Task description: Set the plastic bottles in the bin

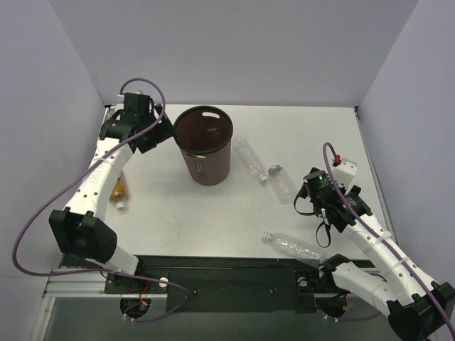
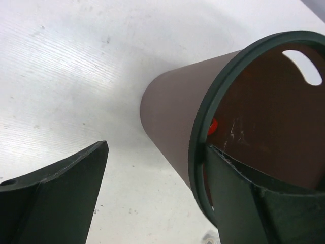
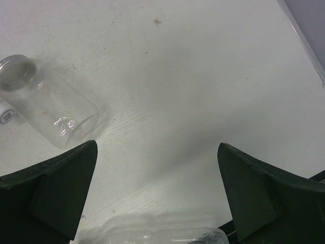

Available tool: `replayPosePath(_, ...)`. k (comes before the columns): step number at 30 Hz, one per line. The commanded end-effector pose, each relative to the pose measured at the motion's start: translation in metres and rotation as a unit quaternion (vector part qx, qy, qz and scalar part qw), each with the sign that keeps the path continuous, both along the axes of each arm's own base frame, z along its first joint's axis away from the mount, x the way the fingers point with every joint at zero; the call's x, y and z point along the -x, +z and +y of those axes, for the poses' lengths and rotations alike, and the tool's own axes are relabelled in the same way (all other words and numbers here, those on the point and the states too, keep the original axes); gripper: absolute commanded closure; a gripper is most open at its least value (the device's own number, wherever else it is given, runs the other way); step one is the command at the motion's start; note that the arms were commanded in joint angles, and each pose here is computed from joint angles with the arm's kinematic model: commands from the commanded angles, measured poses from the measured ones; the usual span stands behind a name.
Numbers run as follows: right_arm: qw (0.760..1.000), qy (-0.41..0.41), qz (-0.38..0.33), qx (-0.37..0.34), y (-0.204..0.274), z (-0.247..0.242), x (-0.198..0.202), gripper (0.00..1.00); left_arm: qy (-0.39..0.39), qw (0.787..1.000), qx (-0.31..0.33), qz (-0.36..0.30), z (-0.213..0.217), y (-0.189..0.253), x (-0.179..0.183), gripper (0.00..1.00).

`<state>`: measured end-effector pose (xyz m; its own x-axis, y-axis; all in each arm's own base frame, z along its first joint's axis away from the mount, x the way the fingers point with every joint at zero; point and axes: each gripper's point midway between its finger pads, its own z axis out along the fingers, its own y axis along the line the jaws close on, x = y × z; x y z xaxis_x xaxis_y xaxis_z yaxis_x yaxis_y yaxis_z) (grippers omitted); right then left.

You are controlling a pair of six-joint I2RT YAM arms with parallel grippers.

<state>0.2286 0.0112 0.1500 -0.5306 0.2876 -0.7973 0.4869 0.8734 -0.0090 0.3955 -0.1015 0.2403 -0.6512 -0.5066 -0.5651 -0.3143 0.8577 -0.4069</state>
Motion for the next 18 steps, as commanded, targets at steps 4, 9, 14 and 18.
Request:
replayPosePath(4, 1.0, 0.0, 0.016, 0.009, -0.01, 0.002, 0.0, 0.0, 0.093, 0.991, -0.077, -0.053, 0.077, 0.058, 0.025, 0.11)
replayPosePath(9, 1.0, 0.003, 0.015, 0.014, -0.012, 0.001, -0.001, 0.0, 0.175, 0.979, -0.102, -0.014, 0.145, 0.036, 0.049, 0.1)
replayPosePath(14, 1.0, 0.004, 0.016, 0.014, -0.016, 0.0, 0.0, 0.0, 0.253, 0.953, -0.161, 0.043, 0.204, -0.009, 0.077, 0.09)
replayPosePath(18, 1.0, 0.008, 0.017, 0.008, -0.02, 0.002, 0.0, 0.0, 0.246, 0.947, -0.186, 0.087, 0.214, -0.058, 0.084, 0.09)
